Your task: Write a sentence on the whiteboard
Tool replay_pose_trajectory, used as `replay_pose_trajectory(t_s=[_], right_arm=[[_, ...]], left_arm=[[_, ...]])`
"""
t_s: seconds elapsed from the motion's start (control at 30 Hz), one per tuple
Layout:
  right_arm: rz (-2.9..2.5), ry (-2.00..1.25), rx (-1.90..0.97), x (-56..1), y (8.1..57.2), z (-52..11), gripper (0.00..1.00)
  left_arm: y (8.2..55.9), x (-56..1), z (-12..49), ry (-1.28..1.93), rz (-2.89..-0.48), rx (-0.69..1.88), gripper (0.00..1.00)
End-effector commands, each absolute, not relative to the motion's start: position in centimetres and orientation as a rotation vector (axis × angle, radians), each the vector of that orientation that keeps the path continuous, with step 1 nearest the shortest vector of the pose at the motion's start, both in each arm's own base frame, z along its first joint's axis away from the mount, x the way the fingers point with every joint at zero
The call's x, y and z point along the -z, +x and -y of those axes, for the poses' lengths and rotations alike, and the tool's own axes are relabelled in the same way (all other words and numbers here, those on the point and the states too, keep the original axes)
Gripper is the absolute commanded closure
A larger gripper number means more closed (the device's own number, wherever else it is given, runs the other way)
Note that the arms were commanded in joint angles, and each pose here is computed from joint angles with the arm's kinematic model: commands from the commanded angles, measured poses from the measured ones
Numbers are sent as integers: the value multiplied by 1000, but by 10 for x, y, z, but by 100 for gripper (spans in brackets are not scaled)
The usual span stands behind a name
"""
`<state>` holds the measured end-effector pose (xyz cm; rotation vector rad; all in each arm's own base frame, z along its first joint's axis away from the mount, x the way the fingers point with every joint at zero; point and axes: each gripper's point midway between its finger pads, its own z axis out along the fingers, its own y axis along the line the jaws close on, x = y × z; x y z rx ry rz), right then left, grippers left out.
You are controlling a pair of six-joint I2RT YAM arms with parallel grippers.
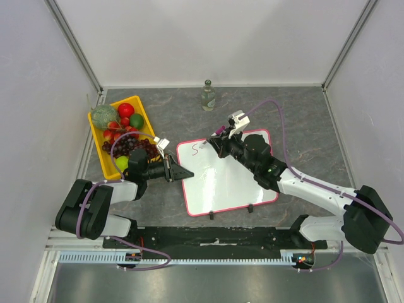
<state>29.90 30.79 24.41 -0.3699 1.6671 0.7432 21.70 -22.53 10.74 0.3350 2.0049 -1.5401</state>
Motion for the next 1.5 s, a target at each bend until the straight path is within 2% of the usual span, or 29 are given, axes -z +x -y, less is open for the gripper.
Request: replay_pose_trajectory(t_s=[0.0, 0.8, 1.47], right_arm=[[-1617, -358, -754, -262, 303, -312, 100], [-1685, -401, -803, -231, 281, -307, 100], [-1625, -279, -785, -257, 301, -307, 100]], left_arm=[[215, -82, 222, 367, -2062, 1460, 98], [214, -82, 222, 370, -2061, 1460, 98], [214, -83, 223, 373, -2058, 1461, 98]])
